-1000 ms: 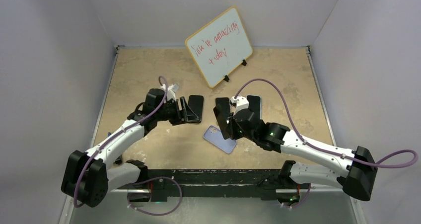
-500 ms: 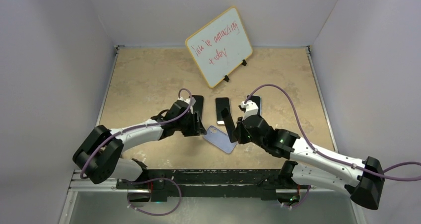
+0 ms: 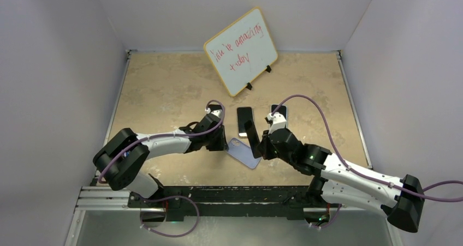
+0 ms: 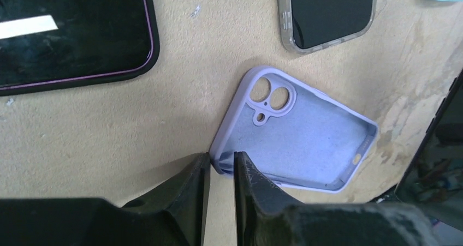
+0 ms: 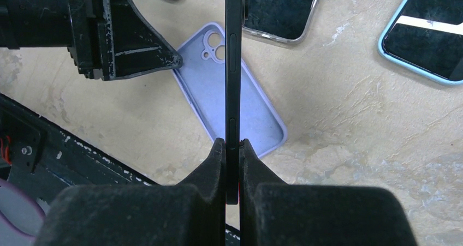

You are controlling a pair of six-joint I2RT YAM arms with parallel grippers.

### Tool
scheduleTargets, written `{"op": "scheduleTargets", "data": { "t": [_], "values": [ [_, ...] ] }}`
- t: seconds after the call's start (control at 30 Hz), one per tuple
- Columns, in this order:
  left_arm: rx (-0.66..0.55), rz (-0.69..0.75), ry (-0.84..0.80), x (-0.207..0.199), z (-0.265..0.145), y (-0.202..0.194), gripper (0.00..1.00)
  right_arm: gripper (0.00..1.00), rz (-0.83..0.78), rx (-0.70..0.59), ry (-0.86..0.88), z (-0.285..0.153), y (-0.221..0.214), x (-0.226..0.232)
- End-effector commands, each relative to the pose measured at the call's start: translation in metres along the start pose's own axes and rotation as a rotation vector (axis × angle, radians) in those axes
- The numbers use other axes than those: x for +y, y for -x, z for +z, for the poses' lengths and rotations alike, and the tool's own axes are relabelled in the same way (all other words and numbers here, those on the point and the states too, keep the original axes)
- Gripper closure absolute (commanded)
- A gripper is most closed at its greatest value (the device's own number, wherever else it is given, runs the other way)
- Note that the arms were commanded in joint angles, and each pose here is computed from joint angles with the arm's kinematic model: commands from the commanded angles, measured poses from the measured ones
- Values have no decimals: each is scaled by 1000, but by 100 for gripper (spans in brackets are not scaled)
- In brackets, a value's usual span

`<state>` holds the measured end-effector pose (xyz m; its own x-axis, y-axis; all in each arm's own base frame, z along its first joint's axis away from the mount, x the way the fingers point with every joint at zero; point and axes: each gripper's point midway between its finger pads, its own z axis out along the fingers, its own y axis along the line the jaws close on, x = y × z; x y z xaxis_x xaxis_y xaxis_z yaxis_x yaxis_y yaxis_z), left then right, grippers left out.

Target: Put the phone into the phone case

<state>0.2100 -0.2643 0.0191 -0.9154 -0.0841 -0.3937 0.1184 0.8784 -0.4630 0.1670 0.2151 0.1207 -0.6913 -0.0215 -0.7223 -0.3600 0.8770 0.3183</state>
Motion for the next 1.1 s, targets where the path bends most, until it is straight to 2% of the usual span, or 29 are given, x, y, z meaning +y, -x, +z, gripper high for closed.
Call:
{"op": "scheduleTargets", "data": {
  "t": [0.0, 0.2, 0.43, 0.63, 0.9, 1.03, 1.07],
  "values": [
    [-42, 57, 73, 6, 6, 9, 78, 100, 45, -78, 69, -3, 20, 16],
    [-34, 104, 93, 5, -2, 14, 100, 100, 51, -54, 92, -4, 15, 20],
    [-7, 305, 122, 2, -31, 32, 100, 100, 49, 13, 284, -8, 4, 55],
    [28, 406, 128, 15, -44, 32, 100, 100, 79, 55, 453, -3, -6, 86],
    [134, 468, 56, 25, -43, 17, 100, 100, 113, 136, 496, 8, -27, 93],
    [150, 464, 115, 34, -40, 20, 100, 100, 112, 176, 505, 13, -37, 94],
    [148, 468, 126, 35, -41, 22, 97, 100, 119, 192, 502, 14, -41, 93]
  ]
}}
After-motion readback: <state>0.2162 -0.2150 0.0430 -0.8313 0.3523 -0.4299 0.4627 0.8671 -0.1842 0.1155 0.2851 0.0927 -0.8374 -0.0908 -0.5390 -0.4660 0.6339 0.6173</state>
